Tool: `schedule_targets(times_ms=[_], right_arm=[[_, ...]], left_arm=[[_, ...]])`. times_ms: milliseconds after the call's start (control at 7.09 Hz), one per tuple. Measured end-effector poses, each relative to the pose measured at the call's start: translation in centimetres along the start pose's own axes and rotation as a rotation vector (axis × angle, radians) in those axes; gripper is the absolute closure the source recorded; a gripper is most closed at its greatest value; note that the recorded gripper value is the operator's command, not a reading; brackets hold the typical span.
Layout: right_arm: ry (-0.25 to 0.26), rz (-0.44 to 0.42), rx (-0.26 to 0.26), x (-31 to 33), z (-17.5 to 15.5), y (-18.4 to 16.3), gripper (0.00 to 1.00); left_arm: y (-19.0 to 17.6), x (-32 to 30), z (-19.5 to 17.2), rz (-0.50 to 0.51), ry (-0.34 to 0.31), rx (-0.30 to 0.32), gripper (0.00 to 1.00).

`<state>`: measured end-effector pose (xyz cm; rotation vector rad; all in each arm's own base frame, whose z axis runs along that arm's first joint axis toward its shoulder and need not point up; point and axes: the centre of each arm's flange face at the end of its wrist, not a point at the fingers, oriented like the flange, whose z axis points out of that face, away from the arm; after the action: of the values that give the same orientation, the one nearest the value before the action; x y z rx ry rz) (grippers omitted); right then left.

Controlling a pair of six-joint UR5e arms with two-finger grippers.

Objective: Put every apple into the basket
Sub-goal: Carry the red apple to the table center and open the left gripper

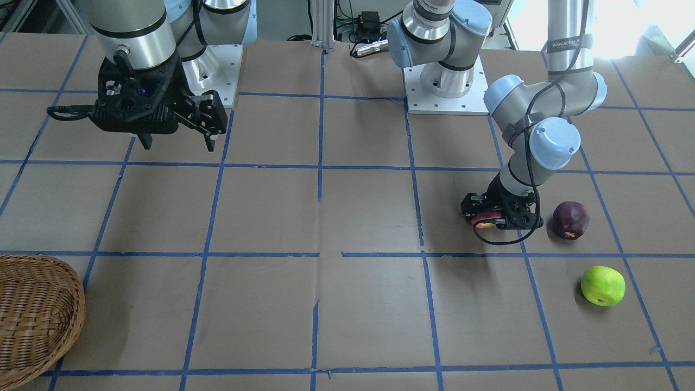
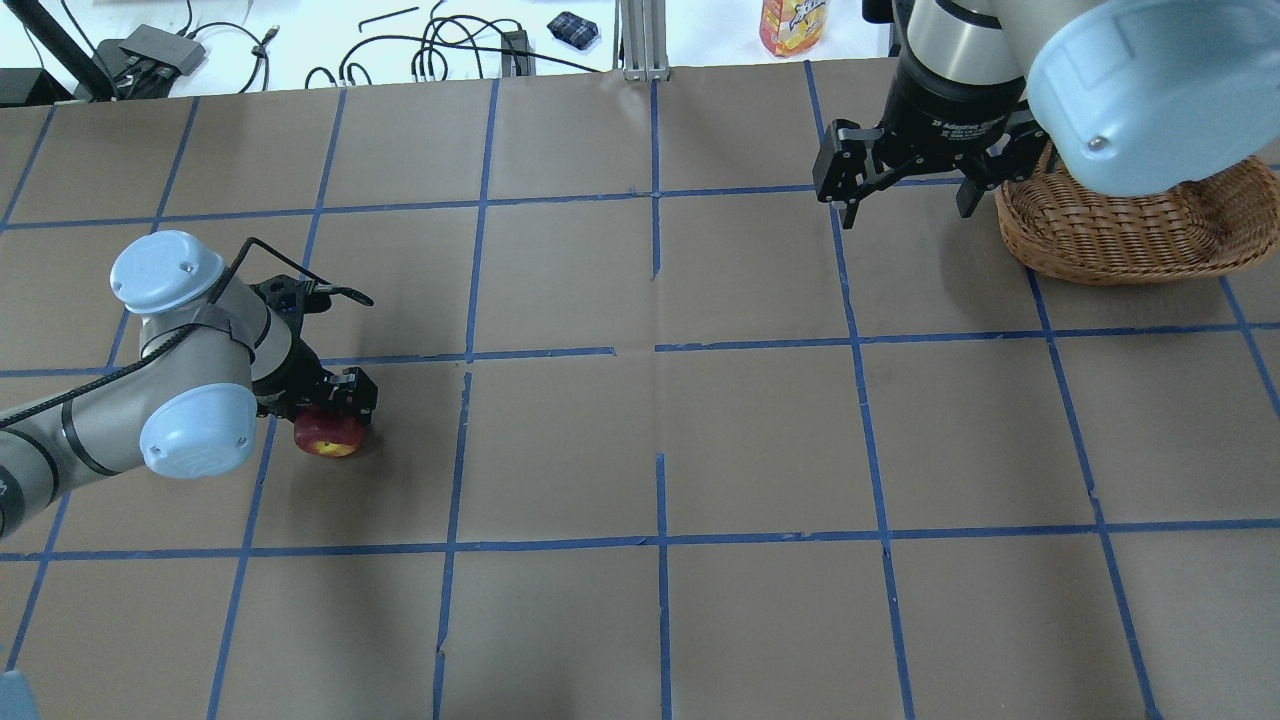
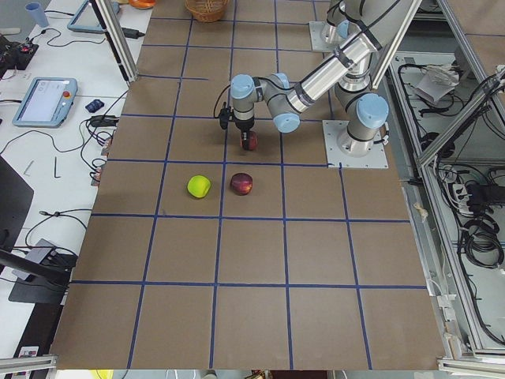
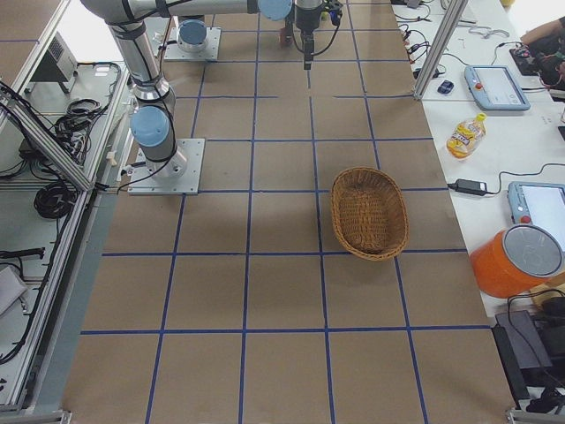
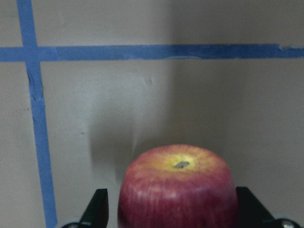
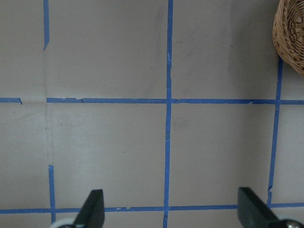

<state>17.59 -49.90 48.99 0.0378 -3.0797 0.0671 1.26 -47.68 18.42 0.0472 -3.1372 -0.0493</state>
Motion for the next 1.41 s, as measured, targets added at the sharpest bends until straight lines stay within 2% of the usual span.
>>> schedule_targets(times_ms=[141, 282, 564, 988, 1270, 1411], right_arm=[[0.000, 0.000, 0.002, 0.0, -0.1, 0.0, 0.00], [0.000, 0.000, 0.001, 0.0, -0.1, 0.0, 0.00], [0.000, 0.000, -0.001, 0.0, 0.0, 0.0, 0.00], [0.000, 0.000, -0.003, 0.0, 0.1, 0.0, 0.00], [0.000, 0.000, -0.003, 0.0, 0.1, 0.0, 0.00], [0.000, 0.000, -0.003, 0.0, 0.1, 0.0, 0.00]], left_arm=[[-0.5, 0.8, -1.1, -0.003, -0.006, 0.030, 0.67], [-1.7, 2.8, -2.9, -0.001, -0.012, 0.069, 0.70], [-3.5, 11.2, -5.7, 0.058, 0.001, 0.134, 0.80], [-3.7, 23.8, -5.9, 0.030, 0.143, 0.172, 0.80], [-3.3, 28.6, -4.0, 0.011, 0.181, 0.189, 0.80], [-3.2, 30.1, -3.3, 0.011, 0.196, 0.188, 0.49]])
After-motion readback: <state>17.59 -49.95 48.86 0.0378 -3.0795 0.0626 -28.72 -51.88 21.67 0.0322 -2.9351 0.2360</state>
